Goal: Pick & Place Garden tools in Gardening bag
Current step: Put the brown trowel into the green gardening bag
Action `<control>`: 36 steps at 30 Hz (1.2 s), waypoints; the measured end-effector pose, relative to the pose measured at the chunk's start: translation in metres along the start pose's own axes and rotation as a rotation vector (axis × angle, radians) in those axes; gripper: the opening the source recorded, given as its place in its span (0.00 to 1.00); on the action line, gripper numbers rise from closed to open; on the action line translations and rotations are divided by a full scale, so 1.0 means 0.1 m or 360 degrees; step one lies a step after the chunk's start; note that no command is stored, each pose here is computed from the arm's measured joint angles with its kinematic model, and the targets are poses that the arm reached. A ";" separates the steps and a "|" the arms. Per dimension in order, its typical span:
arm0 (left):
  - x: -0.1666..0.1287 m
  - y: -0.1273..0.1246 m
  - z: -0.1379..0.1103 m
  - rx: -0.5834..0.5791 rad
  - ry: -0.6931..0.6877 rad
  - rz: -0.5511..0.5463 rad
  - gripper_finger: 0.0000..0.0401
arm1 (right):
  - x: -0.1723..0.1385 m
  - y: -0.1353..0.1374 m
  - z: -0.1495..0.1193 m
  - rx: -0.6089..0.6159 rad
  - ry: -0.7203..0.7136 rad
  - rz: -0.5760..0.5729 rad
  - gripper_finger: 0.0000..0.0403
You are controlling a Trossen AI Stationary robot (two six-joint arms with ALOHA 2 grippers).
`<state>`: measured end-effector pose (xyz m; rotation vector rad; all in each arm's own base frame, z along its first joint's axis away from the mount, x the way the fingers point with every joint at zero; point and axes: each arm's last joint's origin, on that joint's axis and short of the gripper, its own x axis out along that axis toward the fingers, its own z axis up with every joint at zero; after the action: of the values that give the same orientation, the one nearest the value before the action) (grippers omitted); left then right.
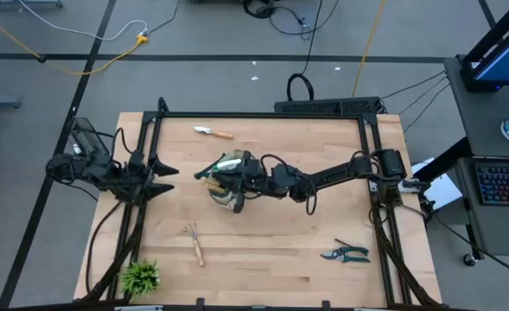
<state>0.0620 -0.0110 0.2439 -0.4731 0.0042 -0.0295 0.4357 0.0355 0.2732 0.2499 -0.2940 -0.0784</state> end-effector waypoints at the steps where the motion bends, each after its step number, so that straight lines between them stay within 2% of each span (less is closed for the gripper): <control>1: 0.00 0.00 0.00 -0.0027 -0.0011 0.0021 0.81 | 0.00 0.00 0.01 0.0004 -0.0017 0.0004 0.01; 8: 0.00 0.03 0.02 -0.0103 -0.0090 0.0161 0.81 | -0.03 0.10 0.14 -0.0037 -0.0047 0.0039 0.00; 11: 0.00 0.03 0.02 -0.0097 -0.0106 0.0183 0.81 | -0.09 0.15 0.24 -0.0130 0.0027 0.0032 0.00; 15: 0.00 0.05 0.03 -0.0051 -0.0161 0.0305 0.81 | -0.26 0.14 0.44 -0.0211 0.0161 0.0002 0.00; 19: 0.05 0.06 0.02 0.0029 -0.0158 0.0437 0.81 | -0.53 0.09 0.58 -0.0242 0.0232 -0.0086 0.00; 24: 0.20 0.06 -0.01 0.0096 -0.0125 0.0621 0.81 | -0.97 -0.01 0.72 -0.0261 0.0192 -0.0205 0.00; 30: 0.40 0.05 0.02 0.0234 -0.0158 0.0760 0.81 | -1.47 -0.14 0.79 -0.0235 0.0165 -0.0227 0.00; 36: 0.54 0.03 0.28 0.0338 -0.0145 0.0929 0.81 | -1.82 -0.27 0.83 -0.0250 0.0122 -0.0252 0.00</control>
<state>0.1164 0.0033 0.2677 -0.2467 0.0493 0.5594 0.2362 0.0112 0.2929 0.1194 -0.1905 -0.2471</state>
